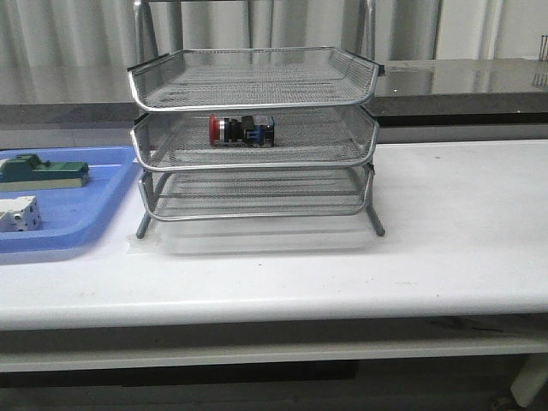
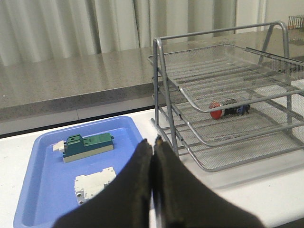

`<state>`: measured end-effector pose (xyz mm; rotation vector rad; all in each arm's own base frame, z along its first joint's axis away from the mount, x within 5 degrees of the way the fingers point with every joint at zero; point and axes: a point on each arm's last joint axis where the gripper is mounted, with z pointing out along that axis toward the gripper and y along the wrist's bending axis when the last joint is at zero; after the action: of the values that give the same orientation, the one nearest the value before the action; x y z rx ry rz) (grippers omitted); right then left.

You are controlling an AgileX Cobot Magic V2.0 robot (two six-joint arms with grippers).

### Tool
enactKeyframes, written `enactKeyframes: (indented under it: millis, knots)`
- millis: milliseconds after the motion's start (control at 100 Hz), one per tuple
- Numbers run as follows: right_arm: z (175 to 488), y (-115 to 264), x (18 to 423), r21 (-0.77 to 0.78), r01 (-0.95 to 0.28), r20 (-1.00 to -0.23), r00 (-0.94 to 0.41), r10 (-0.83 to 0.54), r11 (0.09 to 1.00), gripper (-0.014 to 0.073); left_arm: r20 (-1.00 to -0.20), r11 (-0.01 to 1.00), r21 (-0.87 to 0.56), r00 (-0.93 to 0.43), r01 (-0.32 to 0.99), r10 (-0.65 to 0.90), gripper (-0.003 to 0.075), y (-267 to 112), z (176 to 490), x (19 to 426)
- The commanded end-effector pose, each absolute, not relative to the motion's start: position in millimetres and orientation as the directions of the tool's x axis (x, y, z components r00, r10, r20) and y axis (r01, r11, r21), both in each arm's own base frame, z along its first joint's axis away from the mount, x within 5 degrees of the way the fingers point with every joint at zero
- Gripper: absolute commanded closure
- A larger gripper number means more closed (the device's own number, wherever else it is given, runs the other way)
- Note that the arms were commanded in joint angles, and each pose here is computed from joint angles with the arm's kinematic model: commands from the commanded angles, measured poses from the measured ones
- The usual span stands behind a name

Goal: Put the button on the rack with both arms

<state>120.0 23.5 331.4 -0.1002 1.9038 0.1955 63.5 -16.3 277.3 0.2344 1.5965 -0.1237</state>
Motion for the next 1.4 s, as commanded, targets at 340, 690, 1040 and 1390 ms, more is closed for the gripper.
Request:
enactKeyframes:
  millis: [340, 690, 1040, 1390]
  knots:
    - [349, 21, 113, 0.072, -0.169, -0.975, -0.22, 0.034, 0.983, 0.0652, -0.997, 0.979, 0.041, 0.066, 0.199, 0.028, 0.0741, -14, 294, 63]
    - [349, 21, 113, 0.071, -0.169, -0.975, -0.22, 0.033, 0.983, 0.0652, -0.997, 0.979, 0.041, 0.066, 0.199, 0.028, 0.0741, -14, 294, 63]
    - [318, 15, 89, 0.043, -0.163, -0.998, -0.053, 0.034, 0.986, 0.0652, -0.997, 0.979, 0.041, 0.066, 0.199, 0.028, 0.0741, -14, 294, 63]
    - [265, 6, 58, 0.042, -0.106, -0.999, 0.026, 0.045, 0.994, 0.0652, -0.997, 0.979, 0.041, 0.066, 0.199, 0.028, 0.0741, -14, 294, 63]
